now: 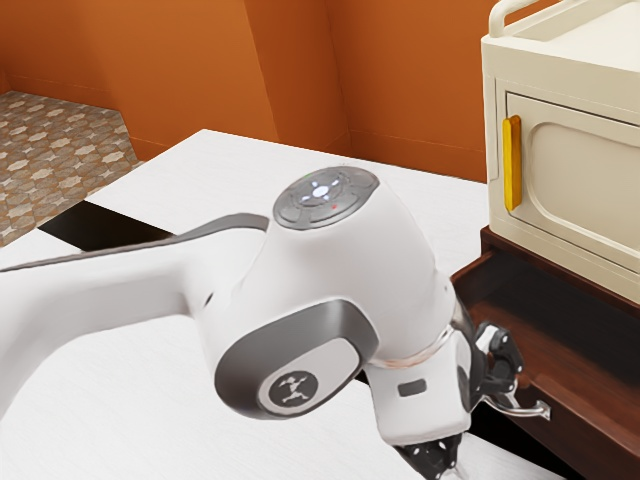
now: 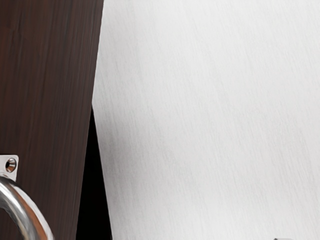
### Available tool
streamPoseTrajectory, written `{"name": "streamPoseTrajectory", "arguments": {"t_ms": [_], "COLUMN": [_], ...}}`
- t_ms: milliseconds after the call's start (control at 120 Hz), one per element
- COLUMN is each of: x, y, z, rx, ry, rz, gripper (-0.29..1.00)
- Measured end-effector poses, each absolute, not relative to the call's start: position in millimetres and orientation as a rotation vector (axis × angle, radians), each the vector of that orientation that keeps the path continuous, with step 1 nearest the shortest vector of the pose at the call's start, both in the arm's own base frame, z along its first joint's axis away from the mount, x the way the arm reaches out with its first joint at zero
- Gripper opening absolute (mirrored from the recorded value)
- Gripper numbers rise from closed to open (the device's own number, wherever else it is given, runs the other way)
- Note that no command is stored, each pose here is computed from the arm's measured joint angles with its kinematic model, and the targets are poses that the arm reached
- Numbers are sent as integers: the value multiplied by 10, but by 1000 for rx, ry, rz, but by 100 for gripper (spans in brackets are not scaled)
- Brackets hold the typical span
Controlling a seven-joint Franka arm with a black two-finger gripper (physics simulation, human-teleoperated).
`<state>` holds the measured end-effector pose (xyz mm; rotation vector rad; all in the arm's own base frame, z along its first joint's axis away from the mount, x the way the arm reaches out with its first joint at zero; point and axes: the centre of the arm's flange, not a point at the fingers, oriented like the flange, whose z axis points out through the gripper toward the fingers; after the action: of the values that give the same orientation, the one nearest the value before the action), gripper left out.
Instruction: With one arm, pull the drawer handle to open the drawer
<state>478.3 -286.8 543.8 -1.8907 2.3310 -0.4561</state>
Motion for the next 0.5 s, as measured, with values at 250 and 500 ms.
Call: {"name": "streamPoseTrajectory", "arguments": {"t_ms": [250,500], "x": [4610,4145], "y": [-2807,-2964], "z": [5519,6103], "rx": [-1902,-1795], "ry": [2311,2306], "rz": [-475,-614], "gripper": [36,41]}}
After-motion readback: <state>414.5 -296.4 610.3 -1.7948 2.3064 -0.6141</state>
